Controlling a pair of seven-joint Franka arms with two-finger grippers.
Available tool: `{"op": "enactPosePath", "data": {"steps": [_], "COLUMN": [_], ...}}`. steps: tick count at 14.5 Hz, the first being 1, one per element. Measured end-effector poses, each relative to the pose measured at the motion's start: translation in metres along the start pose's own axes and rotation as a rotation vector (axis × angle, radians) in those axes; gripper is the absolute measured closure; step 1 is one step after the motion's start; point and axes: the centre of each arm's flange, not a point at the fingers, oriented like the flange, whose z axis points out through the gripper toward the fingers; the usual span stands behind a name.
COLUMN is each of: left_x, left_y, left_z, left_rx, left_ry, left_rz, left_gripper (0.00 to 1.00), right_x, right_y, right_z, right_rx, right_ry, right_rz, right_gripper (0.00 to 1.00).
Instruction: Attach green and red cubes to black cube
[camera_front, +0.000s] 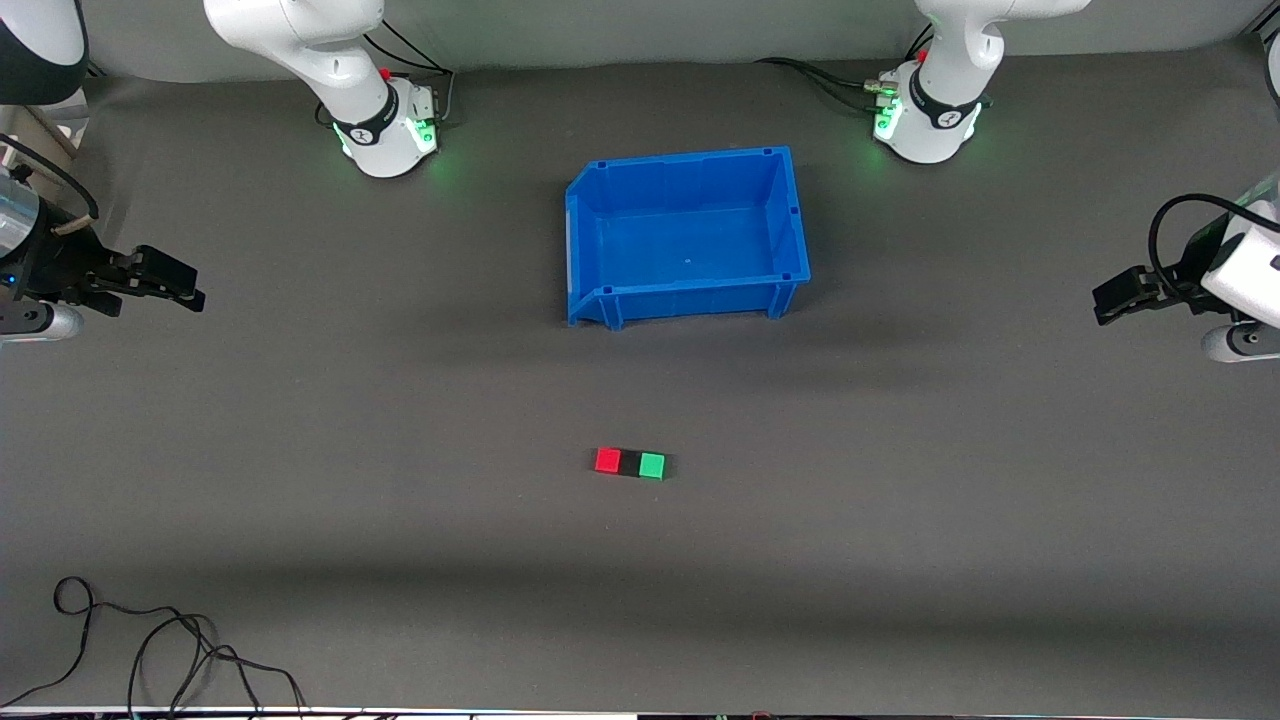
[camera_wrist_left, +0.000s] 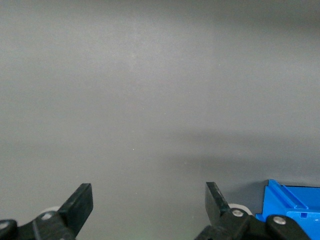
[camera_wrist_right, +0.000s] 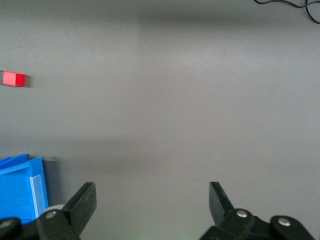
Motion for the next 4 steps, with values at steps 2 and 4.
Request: {"op": "enactPosePath", "data": {"steps": [2, 4], "left_x": [0.002, 0.002], "left_y": [0.006, 0.02], "left_z": [0.005, 0.005], "left_rx": [0.001, 0.002], "left_ry": [-0.006, -0.006], "left_rz": [0.01, 0.034], "left_gripper": [0.0, 0.0], "right_x": [0.0, 0.0], "right_y": [0.0, 0.0], "right_z": [0.0, 0.0], "right_rx": [0.0, 0.0], "right_ry": [0.0, -0.001], "right_rz": [0.0, 0.001], "right_gripper": [0.0, 0.0]}}
